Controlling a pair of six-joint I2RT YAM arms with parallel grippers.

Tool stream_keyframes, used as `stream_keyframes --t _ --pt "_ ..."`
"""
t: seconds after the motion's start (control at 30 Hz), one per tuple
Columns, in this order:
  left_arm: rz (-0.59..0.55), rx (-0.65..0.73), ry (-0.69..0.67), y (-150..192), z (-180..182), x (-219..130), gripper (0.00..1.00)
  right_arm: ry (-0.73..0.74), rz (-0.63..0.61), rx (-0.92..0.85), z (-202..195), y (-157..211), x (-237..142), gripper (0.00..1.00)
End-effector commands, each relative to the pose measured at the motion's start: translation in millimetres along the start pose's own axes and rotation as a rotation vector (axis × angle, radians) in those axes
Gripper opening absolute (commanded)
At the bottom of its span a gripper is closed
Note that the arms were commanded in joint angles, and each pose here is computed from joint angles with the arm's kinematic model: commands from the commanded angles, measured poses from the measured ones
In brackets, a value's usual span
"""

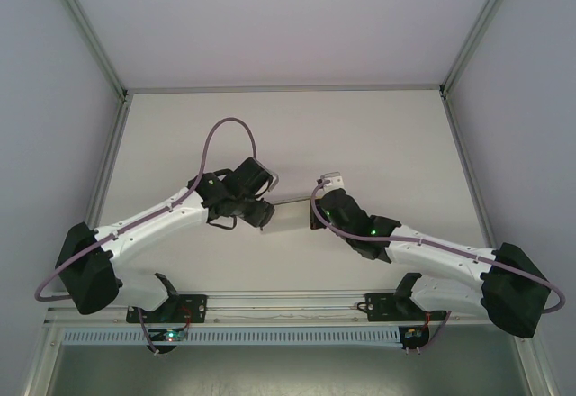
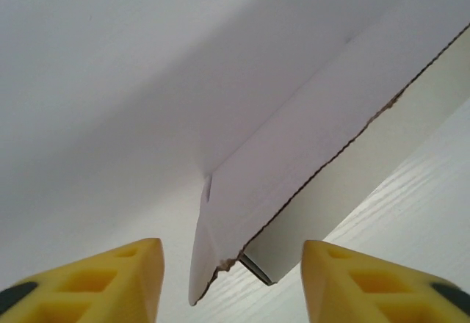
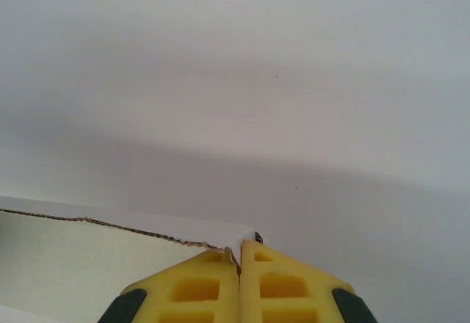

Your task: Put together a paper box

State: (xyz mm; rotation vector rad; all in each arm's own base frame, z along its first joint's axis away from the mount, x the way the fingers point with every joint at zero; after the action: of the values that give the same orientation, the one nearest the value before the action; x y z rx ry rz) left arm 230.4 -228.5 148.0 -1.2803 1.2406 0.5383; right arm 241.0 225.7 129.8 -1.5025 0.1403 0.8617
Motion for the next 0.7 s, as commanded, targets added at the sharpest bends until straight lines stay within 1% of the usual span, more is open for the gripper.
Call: stream_keyframes --t 0.0,0.03,0.1,0.13,0.23,0.3,0.5,0.6,0.67 --pt "-0.042 -0.053 -0.026 -11.0 0.5 1.8 0.42 0.04 0.168 -0.057 -7.6 43.4 1.9 0.0" --pt "-0.039 -0.06 -0.036 -11.1 1.9 2.7 0.38 0.043 0.166 -0.059 -7.6 42.8 1.6 0.0" --pt "-0.026 -0.066 -0.054 -8.9 4.7 4.2 0.34 0.05 0.162 -0.059 -8.4 42.4 0.7 0.0" --pt "-0.02 -0.071 -0.063 -7.0 6.3 4.5 0.3 0.05 0.163 -0.06 -8.4 42.8 0.4 0.0" --pt "-0.008 -0.086 -0.077 -2.2 10.0 5.2 0.28 0.052 0.162 -0.063 -8.3 42.9 -0.3 0.0" --pt "-0.004 -0.096 -0.065 0.5 8.6 5.4 0.23 0.06 0.161 -0.068 -9.0 42.3 -0.3 0.0" --pt "0.009 -0.136 -0.068 -0.4 7.8 6.7 0.01 0.08 0.172 -0.105 -4.7 43.8 0.3 0.0" --pt "0.035 -0.17 -0.099 0.2 10.6 8.5 0.0 0.118 0.182 -0.132 -6.3 45.2 -0.7 0.0" --pt "0.049 -0.202 -0.087 -0.7 7.4 9.8 0.0 0.138 0.188 -0.145 -6.6 46.6 -0.9 0.0"
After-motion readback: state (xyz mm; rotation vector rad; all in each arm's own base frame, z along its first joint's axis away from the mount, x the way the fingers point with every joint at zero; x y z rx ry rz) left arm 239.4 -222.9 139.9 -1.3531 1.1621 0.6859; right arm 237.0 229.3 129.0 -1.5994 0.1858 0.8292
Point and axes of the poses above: each hand's point on the last joint's axis, 136 mm out from that joint toward the fingers, its own x axis out along the fingers, its own z axis along the line the jaws close on, y = z × x, the point moved 1 cm from there along -x, back along the fingers, and after that the axes turned 10 degrees about -x, right-handed, at the moved point
